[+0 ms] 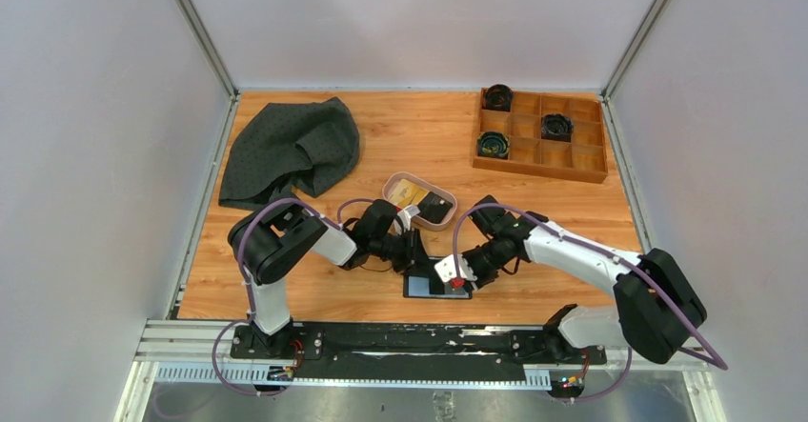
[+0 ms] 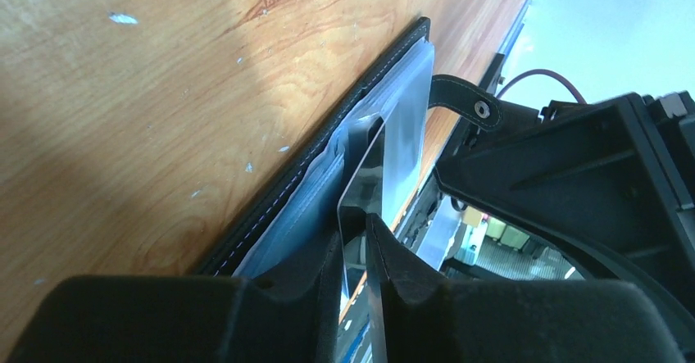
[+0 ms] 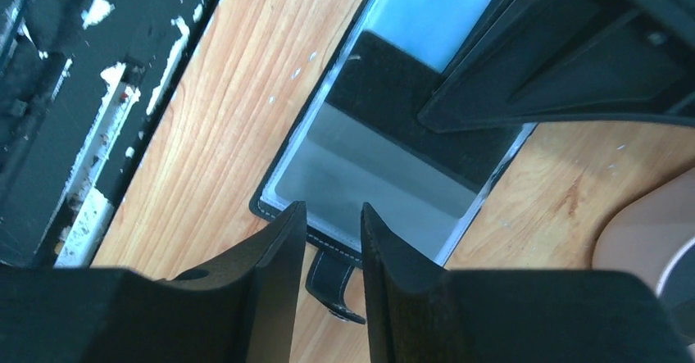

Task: Put the credit cards into the card holder
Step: Insert the credit card into the card holder.

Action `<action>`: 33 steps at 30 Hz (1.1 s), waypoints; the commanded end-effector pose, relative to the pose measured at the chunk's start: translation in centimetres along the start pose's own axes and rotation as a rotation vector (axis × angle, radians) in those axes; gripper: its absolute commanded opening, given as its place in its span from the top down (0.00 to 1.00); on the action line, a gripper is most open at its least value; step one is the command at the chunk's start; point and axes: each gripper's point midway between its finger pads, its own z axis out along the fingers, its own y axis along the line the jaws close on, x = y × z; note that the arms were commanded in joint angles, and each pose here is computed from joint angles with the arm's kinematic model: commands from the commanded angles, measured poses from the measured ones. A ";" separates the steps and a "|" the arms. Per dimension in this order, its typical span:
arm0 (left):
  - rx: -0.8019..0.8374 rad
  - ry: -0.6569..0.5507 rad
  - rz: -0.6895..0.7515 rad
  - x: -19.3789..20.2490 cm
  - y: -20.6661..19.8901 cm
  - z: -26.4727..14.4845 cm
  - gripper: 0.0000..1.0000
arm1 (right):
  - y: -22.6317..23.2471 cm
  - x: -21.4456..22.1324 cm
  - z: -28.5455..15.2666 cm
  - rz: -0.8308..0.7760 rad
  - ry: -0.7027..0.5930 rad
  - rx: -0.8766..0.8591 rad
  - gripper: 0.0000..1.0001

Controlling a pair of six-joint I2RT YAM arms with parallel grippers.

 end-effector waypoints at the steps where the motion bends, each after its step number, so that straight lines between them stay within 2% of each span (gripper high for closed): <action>1: -0.068 0.019 -0.034 0.8 1.8 0.4 0.78 | -0.5 -4.0 -0.4 -0.032 -0.124 0.019 0.68; 5: -0.073 0.022 -0.037 0.8 2.0 0.6 0.75 | -0.8 -6.5 0.6 -0.107 -0.130 0.020 0.77; 8: -0.074 0.019 -0.034 0.8 2.0 0.5 0.74 | -2.1 -7.3 1.8 -0.124 -0.059 0.046 0.93; 10: -0.079 0.020 -0.038 0.9 2.2 0.6 0.73 | -3.3 -7.3 2.8 -0.153 -0.007 0.082 0.98; 21: -0.090 0.029 -0.040 1.1 2.8 0.7 0.72 | -5.7 -6.2 5.2 -0.235 0.186 0.147 1.00; 33: -0.104 0.039 -0.042 1.3 3.6 0.9 0.71 | -3.8 -3.0 4.5 -0.291 0.316 0.109 1.00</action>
